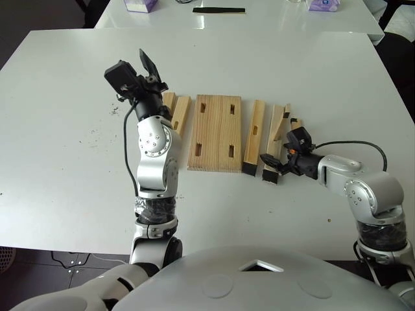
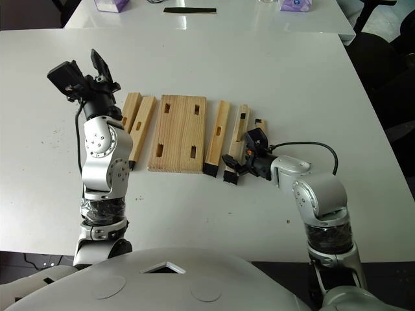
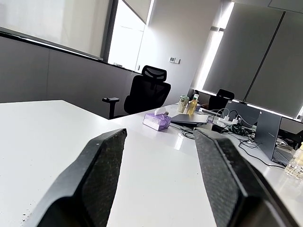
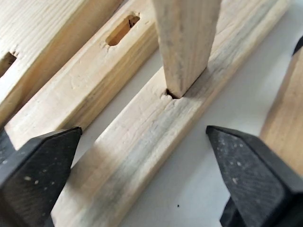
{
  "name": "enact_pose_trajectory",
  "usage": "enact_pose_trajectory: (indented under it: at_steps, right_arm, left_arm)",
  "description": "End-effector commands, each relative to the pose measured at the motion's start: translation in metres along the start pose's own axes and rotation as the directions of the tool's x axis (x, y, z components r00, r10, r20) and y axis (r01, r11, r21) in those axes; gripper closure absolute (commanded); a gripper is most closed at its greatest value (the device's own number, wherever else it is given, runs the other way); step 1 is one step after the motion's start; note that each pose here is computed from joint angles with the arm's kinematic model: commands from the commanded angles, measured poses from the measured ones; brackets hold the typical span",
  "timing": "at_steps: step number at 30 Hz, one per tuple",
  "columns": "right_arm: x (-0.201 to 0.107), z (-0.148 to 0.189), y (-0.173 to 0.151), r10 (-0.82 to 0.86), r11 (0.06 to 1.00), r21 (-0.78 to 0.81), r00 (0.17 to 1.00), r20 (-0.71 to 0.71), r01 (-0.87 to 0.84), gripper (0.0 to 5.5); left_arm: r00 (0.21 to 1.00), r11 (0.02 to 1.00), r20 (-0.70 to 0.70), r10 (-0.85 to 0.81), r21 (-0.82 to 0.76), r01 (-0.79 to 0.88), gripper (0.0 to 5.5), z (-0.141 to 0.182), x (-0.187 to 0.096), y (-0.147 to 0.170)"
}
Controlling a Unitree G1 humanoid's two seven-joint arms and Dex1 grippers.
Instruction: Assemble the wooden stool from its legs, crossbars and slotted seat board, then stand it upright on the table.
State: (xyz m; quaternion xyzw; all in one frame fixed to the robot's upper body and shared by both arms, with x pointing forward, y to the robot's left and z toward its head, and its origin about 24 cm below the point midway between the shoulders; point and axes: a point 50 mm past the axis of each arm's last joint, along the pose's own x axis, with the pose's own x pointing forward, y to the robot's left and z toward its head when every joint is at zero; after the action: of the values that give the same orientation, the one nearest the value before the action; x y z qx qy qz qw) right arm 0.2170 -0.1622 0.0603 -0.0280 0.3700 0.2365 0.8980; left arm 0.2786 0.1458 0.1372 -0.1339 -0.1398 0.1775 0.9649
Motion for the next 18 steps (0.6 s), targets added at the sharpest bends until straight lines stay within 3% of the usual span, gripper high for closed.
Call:
enact_pose_trajectory:
  at_steps: [1, 10, 18]
  right_arm:
    - [0.004, -0.002, 0.004, -0.022, 1.0, -0.006, 1.0, -0.019, 0.022, 0.64]
    - [-0.007, -0.008, -0.012, -0.104, 0.993, -0.053, 0.994, -0.032, 0.102, 0.64]
    - [0.001, -0.016, -0.001, -0.097, 0.989, -0.113, 0.995, -0.005, 0.096, 0.64]
  left_arm:
    - [1.0, 0.997, -0.016, 0.006, -0.075, -0.007, 2.86, -0.001, 0.0, -0.009]
    - [1.0, 0.997, -0.003, 0.022, -0.071, -0.022, 2.86, 0.002, 0.003, -0.004]
    - [1.0, 0.997, -0.004, 0.007, -0.079, -0.008, 2.86, 0.002, 0.007, -0.007]
